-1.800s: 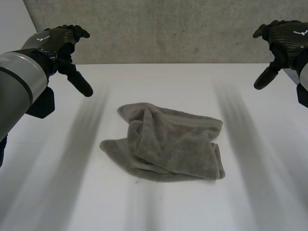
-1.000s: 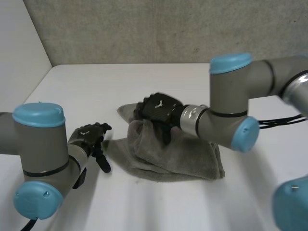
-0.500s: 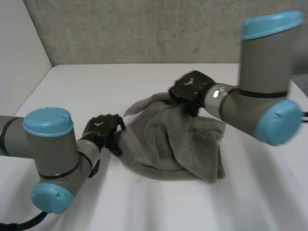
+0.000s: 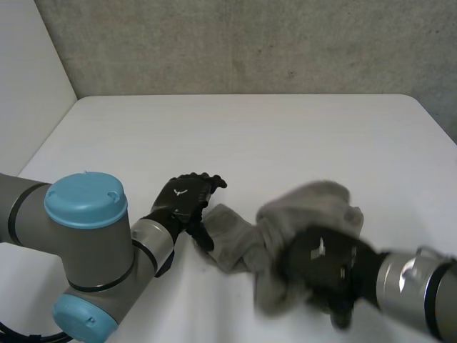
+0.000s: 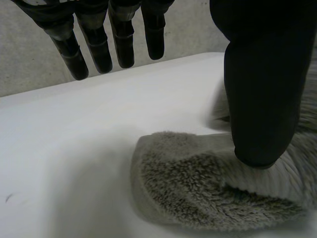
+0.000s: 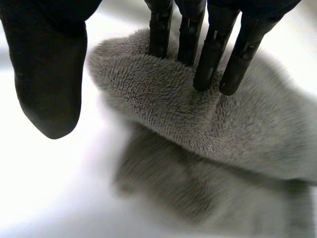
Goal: Fold the towel.
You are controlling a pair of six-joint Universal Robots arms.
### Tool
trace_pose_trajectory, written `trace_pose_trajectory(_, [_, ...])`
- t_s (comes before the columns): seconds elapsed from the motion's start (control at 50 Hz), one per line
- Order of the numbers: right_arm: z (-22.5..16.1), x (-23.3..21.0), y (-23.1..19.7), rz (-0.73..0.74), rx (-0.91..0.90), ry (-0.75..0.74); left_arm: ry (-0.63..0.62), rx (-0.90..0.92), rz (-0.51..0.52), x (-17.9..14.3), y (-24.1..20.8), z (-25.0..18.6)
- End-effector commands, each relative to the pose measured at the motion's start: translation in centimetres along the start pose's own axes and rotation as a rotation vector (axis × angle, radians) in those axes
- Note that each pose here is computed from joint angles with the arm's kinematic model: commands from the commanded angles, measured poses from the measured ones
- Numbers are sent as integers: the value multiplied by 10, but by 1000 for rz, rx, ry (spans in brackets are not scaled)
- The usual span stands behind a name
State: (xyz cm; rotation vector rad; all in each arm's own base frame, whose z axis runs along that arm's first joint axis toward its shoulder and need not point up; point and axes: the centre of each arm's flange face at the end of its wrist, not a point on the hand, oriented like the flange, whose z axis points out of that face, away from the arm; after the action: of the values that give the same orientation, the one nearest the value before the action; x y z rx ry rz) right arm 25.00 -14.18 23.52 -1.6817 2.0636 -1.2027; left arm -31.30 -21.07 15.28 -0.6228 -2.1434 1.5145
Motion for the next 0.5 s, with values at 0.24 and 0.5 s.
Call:
trace_pose_trajectory(0.24, [22, 71, -46, 193, 204, 193, 45, -21, 80, 12, 0, 17])
trace_pose_trajectory(0.5, [81, 109, -55, 181, 157, 239, 82, -157, 98, 29, 28, 14])
